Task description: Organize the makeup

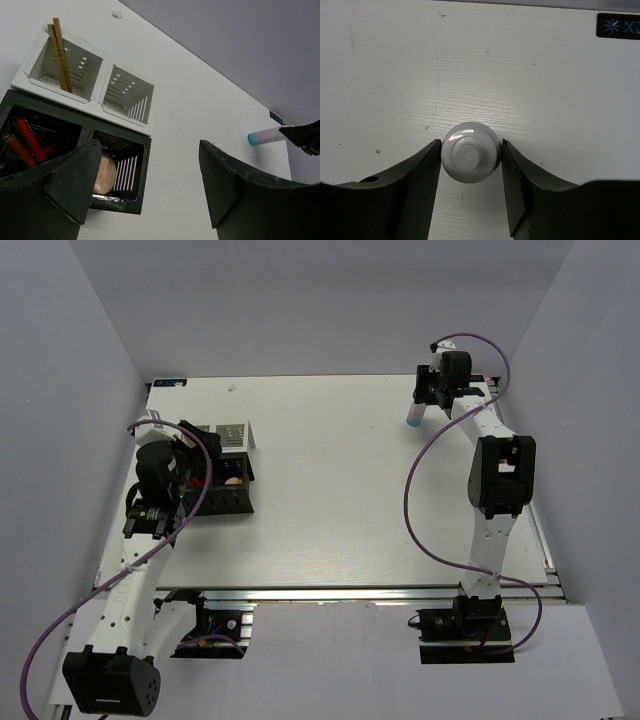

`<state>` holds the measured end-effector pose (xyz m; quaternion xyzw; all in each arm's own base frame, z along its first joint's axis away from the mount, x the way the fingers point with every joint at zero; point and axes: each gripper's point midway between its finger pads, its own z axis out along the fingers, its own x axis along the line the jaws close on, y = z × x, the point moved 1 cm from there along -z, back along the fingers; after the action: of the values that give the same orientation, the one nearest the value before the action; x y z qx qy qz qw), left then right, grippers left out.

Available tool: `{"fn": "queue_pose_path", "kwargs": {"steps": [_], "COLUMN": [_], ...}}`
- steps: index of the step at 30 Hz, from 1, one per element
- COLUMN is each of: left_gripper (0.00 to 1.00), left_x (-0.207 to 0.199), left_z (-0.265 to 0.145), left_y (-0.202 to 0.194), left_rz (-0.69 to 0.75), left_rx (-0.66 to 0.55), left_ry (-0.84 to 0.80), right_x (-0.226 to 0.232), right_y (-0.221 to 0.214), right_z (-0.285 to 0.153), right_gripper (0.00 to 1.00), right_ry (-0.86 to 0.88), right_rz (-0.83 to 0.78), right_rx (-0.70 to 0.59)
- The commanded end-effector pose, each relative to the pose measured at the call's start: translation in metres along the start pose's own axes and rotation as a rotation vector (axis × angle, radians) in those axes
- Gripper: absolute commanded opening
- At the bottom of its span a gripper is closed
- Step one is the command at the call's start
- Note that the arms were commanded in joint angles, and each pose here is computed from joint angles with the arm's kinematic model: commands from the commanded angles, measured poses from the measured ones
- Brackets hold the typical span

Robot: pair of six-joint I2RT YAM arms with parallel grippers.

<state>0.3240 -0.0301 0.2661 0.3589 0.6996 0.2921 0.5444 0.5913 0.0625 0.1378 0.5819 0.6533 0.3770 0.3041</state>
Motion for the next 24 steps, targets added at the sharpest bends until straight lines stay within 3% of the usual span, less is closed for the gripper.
{"fn": "queue_pose_path", "kwargs": {"steps": [1,8,12,18,24], "left_gripper": [0.88,0.88,0.89,0.89,0.92], "left_x": [-0.005,-0.015,-0.019,-0.023,-0.022], "left_z": [-0.008,-0.014,-0.019,-0.032,-0.05], "left_y": [0.007,0.014,0.02,0.035,0.046], "left_rz": [-0.002,-0.004,0.001,0.019,0.023], "left_rx": [-0.018,-0.033,-0.053,-0.101,-0.137], "left_ry": [-0.02,-0.065,-0.079,-0.081,-0.07], "right_x": [0.034,0.118,0.191,0.304,0.385], "right_y": [0.024,0.077,0.087,0.096,0.098], "right_z": [-0.022,-0.091,-0.13,-0.182,-0.208], "right_gripper": [0.0,0.0,0.0,0.0,0.0], "right_ry": [0.195,0.635,0.848,1.072,1.194], "right_rz": [-0.009,-0.103,-0.139,-0.22,-0.215], "right_rx": [-0.042,-0.181,-0.223,-0.311,-0.352]}}
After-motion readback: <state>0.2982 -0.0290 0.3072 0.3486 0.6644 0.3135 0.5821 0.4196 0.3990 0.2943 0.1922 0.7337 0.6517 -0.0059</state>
